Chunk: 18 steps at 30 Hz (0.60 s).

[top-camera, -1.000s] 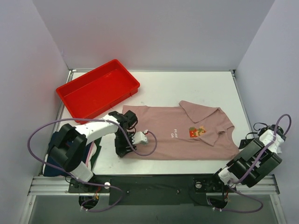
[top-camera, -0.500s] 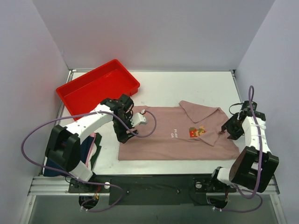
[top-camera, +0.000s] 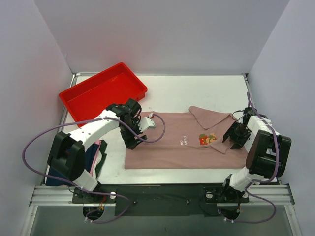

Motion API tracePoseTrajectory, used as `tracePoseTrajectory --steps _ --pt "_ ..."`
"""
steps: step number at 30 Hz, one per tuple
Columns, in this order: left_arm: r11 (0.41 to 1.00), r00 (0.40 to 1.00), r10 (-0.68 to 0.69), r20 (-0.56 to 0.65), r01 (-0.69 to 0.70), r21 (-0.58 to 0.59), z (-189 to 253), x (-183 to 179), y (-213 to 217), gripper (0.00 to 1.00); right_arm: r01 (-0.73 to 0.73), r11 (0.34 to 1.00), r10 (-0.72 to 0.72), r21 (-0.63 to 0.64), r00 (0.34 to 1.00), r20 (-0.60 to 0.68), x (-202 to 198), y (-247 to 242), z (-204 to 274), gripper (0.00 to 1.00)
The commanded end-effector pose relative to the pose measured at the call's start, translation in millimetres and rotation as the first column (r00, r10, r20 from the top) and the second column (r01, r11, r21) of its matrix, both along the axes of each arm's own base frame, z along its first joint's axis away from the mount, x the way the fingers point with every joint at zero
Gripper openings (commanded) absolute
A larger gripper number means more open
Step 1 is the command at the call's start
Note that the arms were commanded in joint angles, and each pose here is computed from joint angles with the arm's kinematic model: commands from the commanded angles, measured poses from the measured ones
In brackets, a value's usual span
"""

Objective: Fold and stack the t-shirts
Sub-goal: Fold the flattened tshirt in 1/3 of the way

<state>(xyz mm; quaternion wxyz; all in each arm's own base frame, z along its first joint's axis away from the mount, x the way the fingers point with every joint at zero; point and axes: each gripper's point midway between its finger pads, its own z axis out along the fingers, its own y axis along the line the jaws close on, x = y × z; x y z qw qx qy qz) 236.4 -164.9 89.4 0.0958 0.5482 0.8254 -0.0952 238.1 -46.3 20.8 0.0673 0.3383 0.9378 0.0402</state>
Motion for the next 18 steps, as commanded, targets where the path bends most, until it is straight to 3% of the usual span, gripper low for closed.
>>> tracePoseTrajectory --steps 1,5,15,18 --pt "0.999 0.999 0.009 0.052 -0.007 -0.033 13 10 -7 0.87 -0.036 0.999 0.036 0.012 0.999 0.016 9 4 -2 0.48" --pt "0.999 0.998 0.009 0.060 -0.007 -0.031 14 11 -7 0.87 -0.059 0.998 0.058 0.018 0.997 0.043 20 5 -4 0.50" --pt "1.000 0.997 0.010 0.078 -0.009 -0.020 16 16 -5 0.87 -0.091 0.977 0.064 0.193 0.988 0.141 68 49 8 0.50" --pt "1.000 0.997 0.007 0.078 -0.006 -0.019 17 16 -4 0.87 -0.098 0.981 0.073 0.169 0.986 0.149 78 55 16 0.50"
